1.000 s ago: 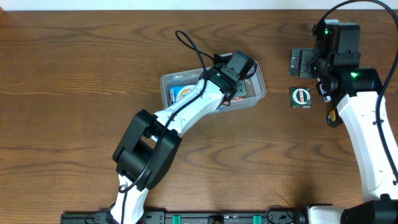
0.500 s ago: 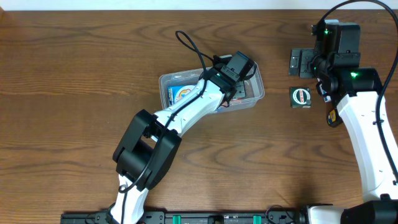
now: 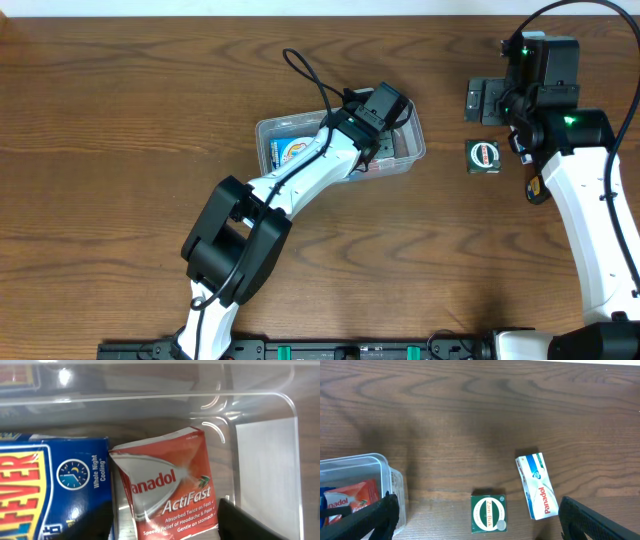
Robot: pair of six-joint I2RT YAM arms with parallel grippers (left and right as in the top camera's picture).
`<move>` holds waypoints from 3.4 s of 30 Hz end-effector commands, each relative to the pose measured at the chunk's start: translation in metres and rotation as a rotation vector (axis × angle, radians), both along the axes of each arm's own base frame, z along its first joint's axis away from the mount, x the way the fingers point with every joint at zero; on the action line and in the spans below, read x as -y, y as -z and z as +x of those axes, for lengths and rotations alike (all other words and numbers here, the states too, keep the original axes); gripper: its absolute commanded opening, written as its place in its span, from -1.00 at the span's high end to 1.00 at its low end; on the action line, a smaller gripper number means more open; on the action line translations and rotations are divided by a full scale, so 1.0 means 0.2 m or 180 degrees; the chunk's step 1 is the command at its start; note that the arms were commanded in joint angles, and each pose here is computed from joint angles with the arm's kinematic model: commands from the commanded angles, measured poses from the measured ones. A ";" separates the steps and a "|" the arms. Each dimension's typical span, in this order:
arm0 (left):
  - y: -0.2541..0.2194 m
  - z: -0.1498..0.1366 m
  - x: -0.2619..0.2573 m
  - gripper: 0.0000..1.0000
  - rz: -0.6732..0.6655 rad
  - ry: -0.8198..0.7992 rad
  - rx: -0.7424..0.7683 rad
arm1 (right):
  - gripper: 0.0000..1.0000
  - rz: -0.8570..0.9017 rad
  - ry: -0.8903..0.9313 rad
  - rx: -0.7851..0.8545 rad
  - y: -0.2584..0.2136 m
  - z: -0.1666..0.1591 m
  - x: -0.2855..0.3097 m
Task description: Pack container
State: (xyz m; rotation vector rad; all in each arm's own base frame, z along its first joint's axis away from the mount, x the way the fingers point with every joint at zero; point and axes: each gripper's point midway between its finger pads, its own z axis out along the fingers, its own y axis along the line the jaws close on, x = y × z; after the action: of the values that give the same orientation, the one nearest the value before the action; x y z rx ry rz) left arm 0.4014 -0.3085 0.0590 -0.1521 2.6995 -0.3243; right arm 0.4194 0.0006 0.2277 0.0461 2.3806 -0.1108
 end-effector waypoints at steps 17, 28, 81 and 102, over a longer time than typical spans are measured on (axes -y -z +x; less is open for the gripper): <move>-0.10 0.04 0.17 0.88 -0.0365 0.0501 0.0195 | -0.98 0.0007 0.0046 0.0044 -0.03 0.00 0.01; -0.08 0.03 0.16 0.88 -0.0235 0.0713 0.0228 | -0.99 0.0007 0.0046 0.0044 -0.03 0.00 0.01; 0.13 -0.05 0.06 0.88 0.0568 0.1935 0.0137 | -0.98 0.0007 0.0046 0.0044 -0.03 0.00 0.01; -0.09 0.05 -0.13 0.88 0.0666 0.1669 0.0298 | -0.99 0.0007 0.0043 0.0044 -0.03 0.00 0.01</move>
State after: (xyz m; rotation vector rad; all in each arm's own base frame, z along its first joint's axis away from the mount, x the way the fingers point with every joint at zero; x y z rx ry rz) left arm 0.4038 -0.2880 0.0495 0.6457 2.6755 -0.2007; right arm 0.4194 0.0006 0.2277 0.0466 2.3806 -0.1106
